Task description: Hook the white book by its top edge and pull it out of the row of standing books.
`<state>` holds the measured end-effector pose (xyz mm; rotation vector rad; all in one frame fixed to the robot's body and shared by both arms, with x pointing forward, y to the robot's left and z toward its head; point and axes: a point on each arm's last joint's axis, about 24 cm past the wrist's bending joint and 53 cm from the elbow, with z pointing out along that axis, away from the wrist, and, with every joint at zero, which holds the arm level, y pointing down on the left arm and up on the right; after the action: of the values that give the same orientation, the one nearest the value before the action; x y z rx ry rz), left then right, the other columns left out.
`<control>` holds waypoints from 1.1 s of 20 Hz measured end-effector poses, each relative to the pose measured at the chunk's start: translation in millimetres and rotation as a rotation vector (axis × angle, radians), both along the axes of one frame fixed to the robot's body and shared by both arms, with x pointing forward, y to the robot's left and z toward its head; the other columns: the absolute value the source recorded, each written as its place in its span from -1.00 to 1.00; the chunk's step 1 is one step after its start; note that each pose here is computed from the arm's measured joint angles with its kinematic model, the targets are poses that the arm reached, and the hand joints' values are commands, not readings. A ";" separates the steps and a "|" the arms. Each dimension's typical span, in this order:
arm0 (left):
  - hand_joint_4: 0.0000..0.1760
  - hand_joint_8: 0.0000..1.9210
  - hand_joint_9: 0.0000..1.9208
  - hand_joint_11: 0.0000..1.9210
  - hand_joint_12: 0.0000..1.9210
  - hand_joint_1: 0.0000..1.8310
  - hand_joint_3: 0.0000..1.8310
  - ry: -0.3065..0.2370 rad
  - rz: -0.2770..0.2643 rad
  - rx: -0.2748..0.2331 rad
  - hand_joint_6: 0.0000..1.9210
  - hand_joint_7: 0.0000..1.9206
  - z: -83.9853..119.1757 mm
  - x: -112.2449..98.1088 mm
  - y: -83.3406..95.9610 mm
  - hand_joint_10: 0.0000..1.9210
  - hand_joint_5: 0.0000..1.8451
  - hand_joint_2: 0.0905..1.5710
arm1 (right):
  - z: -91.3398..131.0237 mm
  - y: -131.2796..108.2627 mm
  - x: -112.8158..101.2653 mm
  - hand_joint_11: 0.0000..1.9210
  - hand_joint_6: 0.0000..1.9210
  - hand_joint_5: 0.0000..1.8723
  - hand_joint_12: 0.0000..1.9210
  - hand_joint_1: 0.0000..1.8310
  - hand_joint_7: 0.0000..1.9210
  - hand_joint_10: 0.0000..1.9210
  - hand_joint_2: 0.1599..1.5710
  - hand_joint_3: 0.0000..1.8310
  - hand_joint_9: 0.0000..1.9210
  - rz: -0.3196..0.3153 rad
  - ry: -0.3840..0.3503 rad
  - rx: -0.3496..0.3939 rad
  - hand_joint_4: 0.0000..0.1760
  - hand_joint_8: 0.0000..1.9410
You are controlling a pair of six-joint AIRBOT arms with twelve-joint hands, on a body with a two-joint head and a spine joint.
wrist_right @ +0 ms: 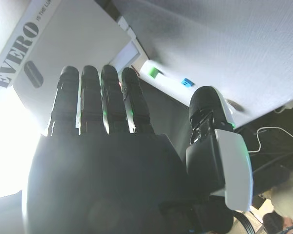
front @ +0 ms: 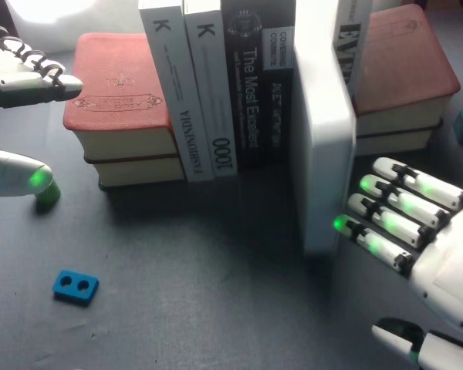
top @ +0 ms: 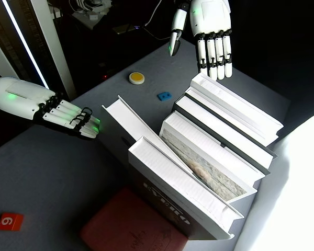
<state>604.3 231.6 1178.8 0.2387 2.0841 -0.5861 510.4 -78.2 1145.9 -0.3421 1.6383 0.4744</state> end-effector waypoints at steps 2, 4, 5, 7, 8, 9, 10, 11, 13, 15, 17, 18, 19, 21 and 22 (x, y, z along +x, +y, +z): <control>-1.00 -1.00 -1.00 -1.00 -1.00 -1.00 -1.00 -0.001 0.000 0.000 -1.00 -1.00 0.1 0.1 0.1 -1.00 -1.00 0.61 | 2.7 3.2 -6.4 -0.99 -0.99 -0.84 -0.99 -0.94 -0.88 -0.99 0.61 -1.00 -0.95 0.004 -0.001 0.001 -1.00 -0.99; -1.00 -1.00 -1.00 -1.00 -1.00 -1.00 -1.00 -0.001 0.001 0.000 -1.00 -1.00 0.2 0.2 0.1 -1.00 -1.00 0.61 | 9.6 3.8 -10.1 -0.99 -1.00 -0.85 -0.99 -0.97 -0.89 -0.99 0.61 -1.00 -0.95 0.000 -0.020 0.001 -1.00 -1.00; -1.00 -1.00 -1.00 -1.00 -1.00 -1.00 -1.00 -0.002 0.002 0.000 -1.00 -1.00 0.3 0.4 0.4 -1.00 -1.00 0.61 | 13.5 2.0 -11.0 -0.98 -0.99 -0.84 -0.98 -0.95 -0.88 -0.99 0.61 -1.00 -0.94 -0.008 -0.030 0.001 -1.00 -0.99; -1.00 -1.00 -1.00 -1.00 -1.00 -1.00 -1.00 -0.002 0.002 0.000 -1.00 -1.00 0.4 0.5 0.4 -1.00 -1.00 0.61 | 22.9 0.7 -15.8 -1.00 -1.00 -0.81 -0.87 -0.93 -0.86 -1.00 0.60 -1.00 -0.93 -0.017 -0.044 0.012 -1.00 -1.00; -1.00 -1.00 -1.00 -1.00 -1.00 -1.00 -1.00 -0.002 0.002 0.000 -1.00 -1.00 0.4 0.5 0.4 -1.00 -1.00 0.62 | 25.9 1.4 -19.0 -1.00 -1.00 -0.82 -0.85 -0.91 -0.86 -1.00 0.60 -1.00 -0.93 -0.016 -0.046 0.012 -1.00 -1.00; -1.00 -1.00 -1.00 -1.00 -1.00 -1.00 -1.00 -0.002 0.002 0.000 -1.00 -1.00 0.4 0.5 0.4 -1.00 -1.00 0.62 | 30.8 2.5 -23.7 -1.00 -1.00 -0.82 -0.85 -0.91 -0.86 -1.00 0.60 -1.00 -0.93 -0.016 -0.051 0.014 -1.00 -1.00; -1.00 -1.00 -1.00 -1.00 -1.00 -1.00 -1.00 -0.002 0.002 0.000 -1.00 -1.00 0.4 0.6 0.3 -1.00 -1.00 0.62 | 36.0 3.2 -28.3 -1.00 -1.00 -0.83 -0.88 -0.91 -0.87 -1.00 0.61 -1.00 -0.94 -0.017 -0.053 0.023 -1.00 -1.00; -1.00 -1.00 -1.00 -1.00 -1.00 -1.00 -1.00 -0.002 0.003 0.000 -1.00 -1.00 0.5 0.8 1.0 -1.00 -1.00 0.61 | 40.6 3.5 -31.0 -1.00 -1.00 -0.85 -0.95 -0.95 -0.89 -1.00 0.61 -1.00 -0.96 -0.017 -0.058 0.028 -1.00 -1.00; -1.00 -1.00 -1.00 -1.00 -1.00 -1.00 -1.00 -0.006 0.007 0.000 -1.00 -1.00 1.2 1.7 1.8 -1.00 -1.00 0.61 | 50.8 3.5 -35.5 -1.00 -1.00 -0.84 -0.94 -0.95 -0.88 -1.00 0.61 -1.00 -0.95 -0.020 -0.070 0.037 -1.00 -1.00; -1.00 -1.00 -1.00 -1.00 -1.00 -1.00 -1.00 -0.009 0.008 -0.003 -1.00 -1.00 2.5 2.9 2.5 -1.00 -1.00 0.61 | 58.0 -0.2 -36.5 -0.99 -0.99 -0.84 -0.99 -0.94 -0.88 -0.99 0.60 -1.00 -0.95 -0.034 -0.081 0.043 -1.00 -0.99; -1.00 -1.00 -1.00 -1.00 -1.00 -1.00 -1.00 -0.018 0.015 -0.001 -1.00 -1.00 4.0 4.9 4.4 -1.00 -1.00 0.61 | 69.0 -4.5 -33.3 -0.99 -0.99 -0.83 -1.00 -0.95 -0.88 -0.99 0.61 -1.00 -0.95 -0.053 -0.096 0.079 -1.00 -0.99; -1.00 -1.00 -1.00 -1.00 -1.00 -1.00 -1.00 -0.018 0.015 -0.001 -1.00 -1.00 4.0 4.9 4.4 -1.00 -1.00 0.61 | 76.3 -5.2 -31.3 -1.00 -0.99 -0.84 -1.00 -0.96 -0.88 -0.99 0.61 -1.00 -0.95 -0.057 -0.103 0.110 -1.00 -1.00; -1.00 -1.00 -1.00 -1.00 -1.00 -1.00 -1.00 -0.018 0.013 -0.001 -1.00 -1.00 3.8 4.7 4.0 -1.00 -1.00 0.61 | 88.4 -4.3 -29.8 -0.99 -0.99 -0.84 -1.00 -0.96 -0.88 -1.00 0.61 -1.00 -0.95 -0.054 -0.125 0.153 -1.00 -1.00; -1.00 -1.00 -1.00 -1.00 -1.00 -1.00 -1.00 -0.021 0.010 0.005 -1.00 -1.00 3.8 4.7 4.0 -1.00 -1.00 0.61 | 112.6 -3.3 -24.5 -0.99 -1.00 -0.84 -0.99 -0.93 -0.88 -1.00 0.60 -1.00 -0.95 -0.049 -0.185 0.221 -1.00 -1.00; -1.00 -1.00 -1.00 -1.00 -1.00 -1.00 -1.00 -0.021 0.010 0.004 -1.00 -1.00 3.8 4.7 4.0 -1.00 -1.00 0.61 | 121.2 -2.5 -22.0 -1.00 -1.00 -0.84 -1.00 -0.95 -0.88 -0.99 0.60 -1.00 -0.95 -0.043 -0.205 0.249 -1.00 -1.00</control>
<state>609.0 235.5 1182.6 0.2354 2.0653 -0.5709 488.4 -80.7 1267.1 -0.1637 1.3677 0.5843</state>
